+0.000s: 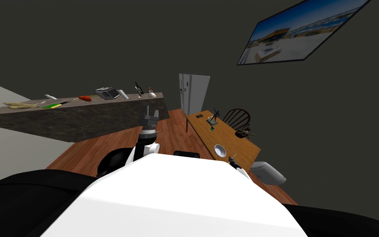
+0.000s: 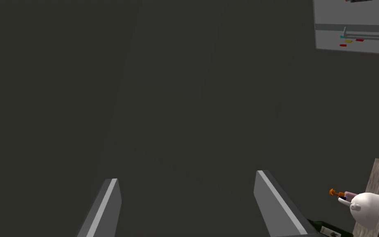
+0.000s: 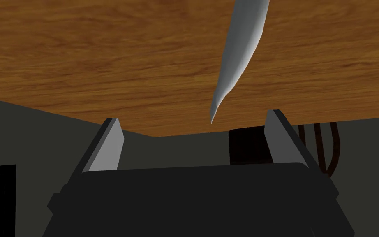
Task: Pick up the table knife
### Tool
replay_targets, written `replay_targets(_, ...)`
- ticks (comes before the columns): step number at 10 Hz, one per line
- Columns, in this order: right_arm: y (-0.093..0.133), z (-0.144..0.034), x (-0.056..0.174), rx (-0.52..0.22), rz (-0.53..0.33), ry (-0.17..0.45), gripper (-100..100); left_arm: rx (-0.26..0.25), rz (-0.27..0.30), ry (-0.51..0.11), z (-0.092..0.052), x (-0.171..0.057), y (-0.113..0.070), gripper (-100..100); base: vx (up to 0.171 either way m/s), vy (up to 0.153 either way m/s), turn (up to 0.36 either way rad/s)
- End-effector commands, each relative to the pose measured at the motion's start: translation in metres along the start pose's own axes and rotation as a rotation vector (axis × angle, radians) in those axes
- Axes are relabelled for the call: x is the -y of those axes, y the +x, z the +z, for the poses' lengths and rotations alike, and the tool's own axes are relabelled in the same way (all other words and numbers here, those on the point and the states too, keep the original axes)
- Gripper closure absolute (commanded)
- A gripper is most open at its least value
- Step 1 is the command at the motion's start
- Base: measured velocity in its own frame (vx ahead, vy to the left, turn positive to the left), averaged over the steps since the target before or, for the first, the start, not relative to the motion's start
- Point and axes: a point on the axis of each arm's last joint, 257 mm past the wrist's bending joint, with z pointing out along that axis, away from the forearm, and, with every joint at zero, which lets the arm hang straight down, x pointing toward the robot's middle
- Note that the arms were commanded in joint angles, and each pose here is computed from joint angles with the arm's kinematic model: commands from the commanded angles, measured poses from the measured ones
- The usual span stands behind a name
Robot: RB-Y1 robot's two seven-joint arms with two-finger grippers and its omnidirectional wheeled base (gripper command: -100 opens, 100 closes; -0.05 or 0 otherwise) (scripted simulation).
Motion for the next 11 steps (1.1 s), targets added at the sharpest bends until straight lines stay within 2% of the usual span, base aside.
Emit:
replay_targets(1,0.004,0.004,0.008,-0.012,-0.013,0.034,-100,0.000,0.000,0.000,0.000,0.000,0.000,0,0.062,0.016,0.098)
replay_targets(2,0.003,0.003,0.004,-0.007,-0.007,0.020,-100,0.000,0.000,0.000,0.000,0.000,0.000,0,0.031,0.008,0.020)
replay_targets(3,0.003,0.003,0.005,-0.008,-0.008,0.023,0,0.000,0.000,0.000,0.000,0.000,0.000,0,0.005,0.001,-0.004)
replay_targets(4,0.005,0.005,-0.001,-0.006,-0.014,0.017,-100,0.000,0.000,0.000,0.000,0.000,0.000,0,0.008,-0.023,-0.069)
replay_targets(11,0.019,0.012,-0.025,-0.009,-0.037,-0.008,-100,0.000,0.000,0.000,0.000,0.000,0.000,0,0.015,-0.037,-0.048)
